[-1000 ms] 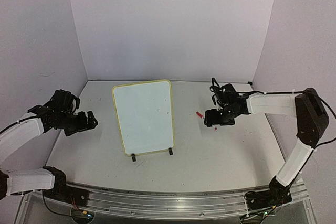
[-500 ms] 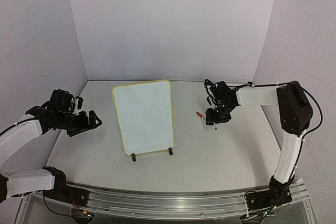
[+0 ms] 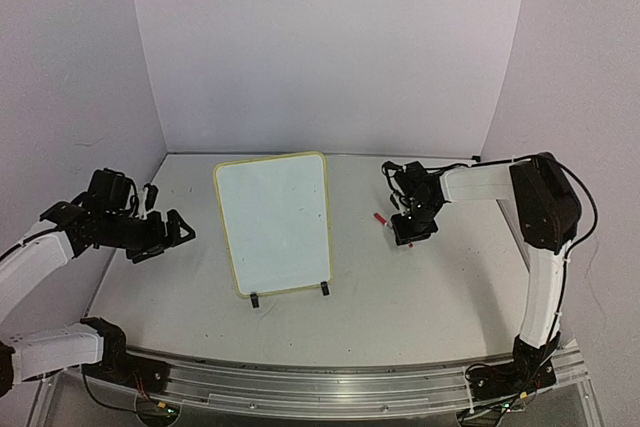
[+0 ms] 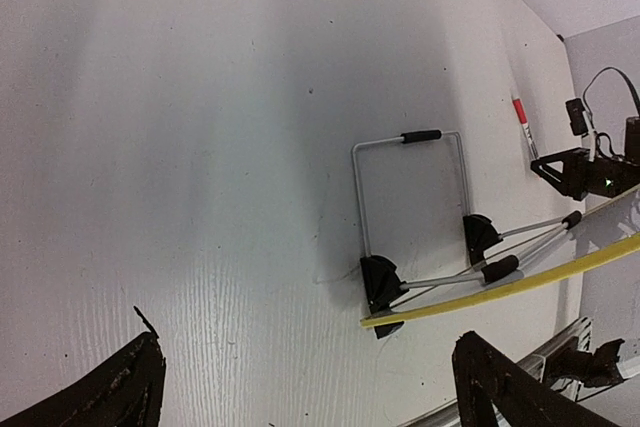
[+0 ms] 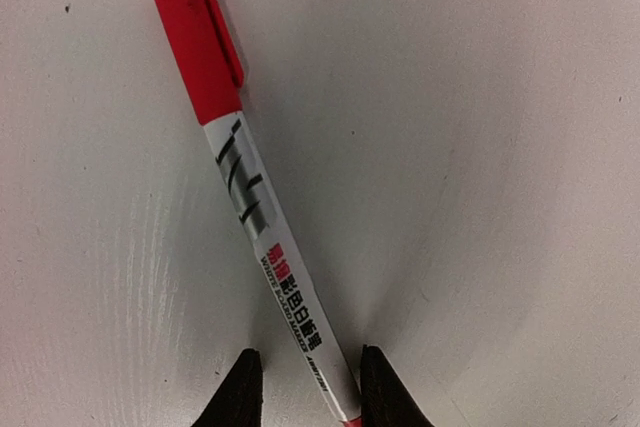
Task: Write a sentence on the whiteboard
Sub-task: Pick up the whiteboard marker from the center of the board.
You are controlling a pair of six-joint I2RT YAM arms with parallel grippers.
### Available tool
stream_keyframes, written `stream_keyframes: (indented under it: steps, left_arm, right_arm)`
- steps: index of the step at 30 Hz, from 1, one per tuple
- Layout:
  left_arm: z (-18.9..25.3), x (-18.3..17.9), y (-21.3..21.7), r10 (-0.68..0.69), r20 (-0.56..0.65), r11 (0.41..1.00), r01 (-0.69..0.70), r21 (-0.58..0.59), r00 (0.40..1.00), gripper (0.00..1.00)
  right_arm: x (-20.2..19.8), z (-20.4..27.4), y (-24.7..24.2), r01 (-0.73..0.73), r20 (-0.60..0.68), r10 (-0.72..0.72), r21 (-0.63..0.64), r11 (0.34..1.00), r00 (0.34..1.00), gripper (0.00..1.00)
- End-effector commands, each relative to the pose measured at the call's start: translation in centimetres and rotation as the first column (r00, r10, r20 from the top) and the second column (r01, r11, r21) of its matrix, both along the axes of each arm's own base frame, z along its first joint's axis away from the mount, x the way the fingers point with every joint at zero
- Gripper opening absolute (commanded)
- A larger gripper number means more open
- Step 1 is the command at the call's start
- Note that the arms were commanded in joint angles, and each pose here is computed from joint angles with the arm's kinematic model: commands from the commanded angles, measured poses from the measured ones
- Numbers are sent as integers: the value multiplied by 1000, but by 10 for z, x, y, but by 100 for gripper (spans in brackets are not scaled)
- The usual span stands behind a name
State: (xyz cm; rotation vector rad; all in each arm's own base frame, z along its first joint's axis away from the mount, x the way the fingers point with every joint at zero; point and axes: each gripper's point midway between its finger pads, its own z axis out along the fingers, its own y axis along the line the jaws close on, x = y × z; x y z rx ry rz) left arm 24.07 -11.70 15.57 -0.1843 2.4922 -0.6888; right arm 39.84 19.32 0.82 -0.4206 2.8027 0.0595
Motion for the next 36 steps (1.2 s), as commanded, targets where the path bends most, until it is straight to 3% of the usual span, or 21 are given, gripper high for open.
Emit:
stream_keyframes:
  steps: [1,11,19,27,36]
  left_arm:
    - [22,-3,-9,-34,24,998,35,-50,999,100]
    - [30,-14,-35,-195,27,970,197,-144,980,99]
    - [54,-37,-53,-341,101,909,355,-218,935,97]
    - [84,-54,-60,-396,149,868,422,-263,906,96]
    - [132,-53,-68,-394,245,842,455,-291,886,95]
  right_arm:
    - [1,4,4,-22,-6,22,0,1000,1000,25]
    - [-15,1,23,-108,-56,114,107,988,992,0]
    - [-51,39,29,-144,-20,150,184,972,988,0]
    - [-122,124,62,-252,183,212,235,939,960,0]
    - [-204,200,147,-538,348,429,334,774,834,0]
